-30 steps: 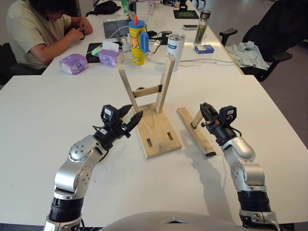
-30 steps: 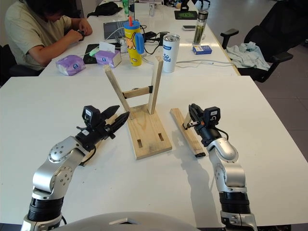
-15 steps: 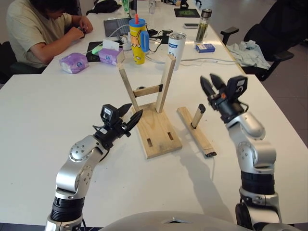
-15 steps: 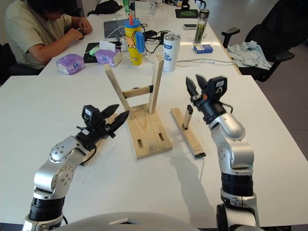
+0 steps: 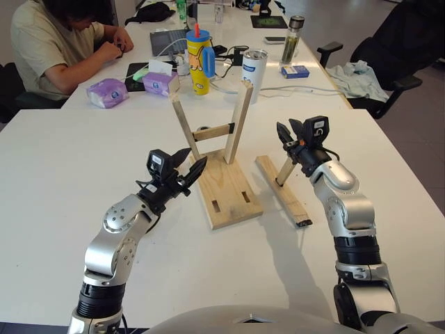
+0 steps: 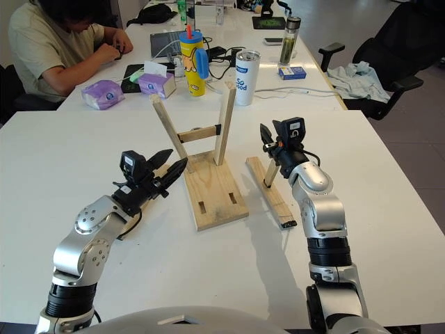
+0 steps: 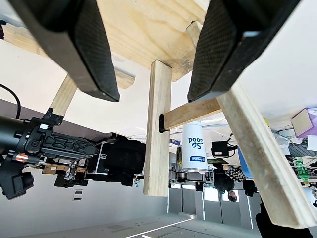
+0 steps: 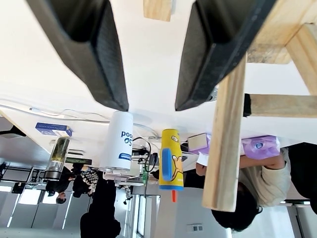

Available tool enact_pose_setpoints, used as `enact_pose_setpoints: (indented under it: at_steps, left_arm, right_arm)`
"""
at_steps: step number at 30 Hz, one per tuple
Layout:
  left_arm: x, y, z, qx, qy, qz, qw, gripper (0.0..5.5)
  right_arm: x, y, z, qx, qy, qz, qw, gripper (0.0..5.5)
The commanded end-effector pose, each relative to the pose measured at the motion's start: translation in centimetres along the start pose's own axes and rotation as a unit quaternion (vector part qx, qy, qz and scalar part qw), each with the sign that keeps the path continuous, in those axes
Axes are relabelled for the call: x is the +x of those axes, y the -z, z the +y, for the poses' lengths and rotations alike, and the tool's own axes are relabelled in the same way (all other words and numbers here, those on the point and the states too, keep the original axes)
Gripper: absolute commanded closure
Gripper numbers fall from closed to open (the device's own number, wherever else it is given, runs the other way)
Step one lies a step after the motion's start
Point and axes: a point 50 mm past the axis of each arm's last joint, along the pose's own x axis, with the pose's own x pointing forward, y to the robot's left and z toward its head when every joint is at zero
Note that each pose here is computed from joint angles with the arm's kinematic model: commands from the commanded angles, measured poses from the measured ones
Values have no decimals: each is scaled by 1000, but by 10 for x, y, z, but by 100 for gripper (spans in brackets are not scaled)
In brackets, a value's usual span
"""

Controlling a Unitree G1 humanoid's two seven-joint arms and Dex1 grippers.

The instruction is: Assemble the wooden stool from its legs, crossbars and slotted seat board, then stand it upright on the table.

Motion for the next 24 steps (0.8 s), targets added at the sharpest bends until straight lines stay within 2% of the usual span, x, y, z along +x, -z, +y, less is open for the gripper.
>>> enact_pose_setpoints:
  at_steps: [1,4,7,9,11,14,17,20,24]
  left_arm:
    - [0,1,0,4,-1,4,1000,295]
    - [-1,2,-1,3,-3,5,1000,295]
    - [-3,4,-1,1,-10,7,1000,295]
    - [-3,6,-1,-2,-12,9,1000,295]
    - [-3,6,-2,-2,-14,7,1000,295]
    - [-3,5,-4,7,-14,3,1000,295]
    - [-4,12,-15,48,13,18,999,295]
    - [-2,28,-30,105,85,62,989,295]
    - [5,42,-38,185,187,108,959,295]
  right_arm:
    - [-2,-28,-10,-43,18,-65,997,376]
    - [-3,-63,-2,-79,-3,-130,988,376]
    - [-12,-79,27,-89,-91,-135,983,376]
    - [-30,-59,49,-66,-172,-82,979,376]
    - [-58,-16,62,-48,-241,21,969,346]
    - [-105,39,46,-33,-237,155,958,302]
    - [-122,58,9,-31,-141,183,972,246]
    - [-124,61,-8,-13,-107,179,978,195]
    - [-106,61,-17,-29,-104,186,977,132]
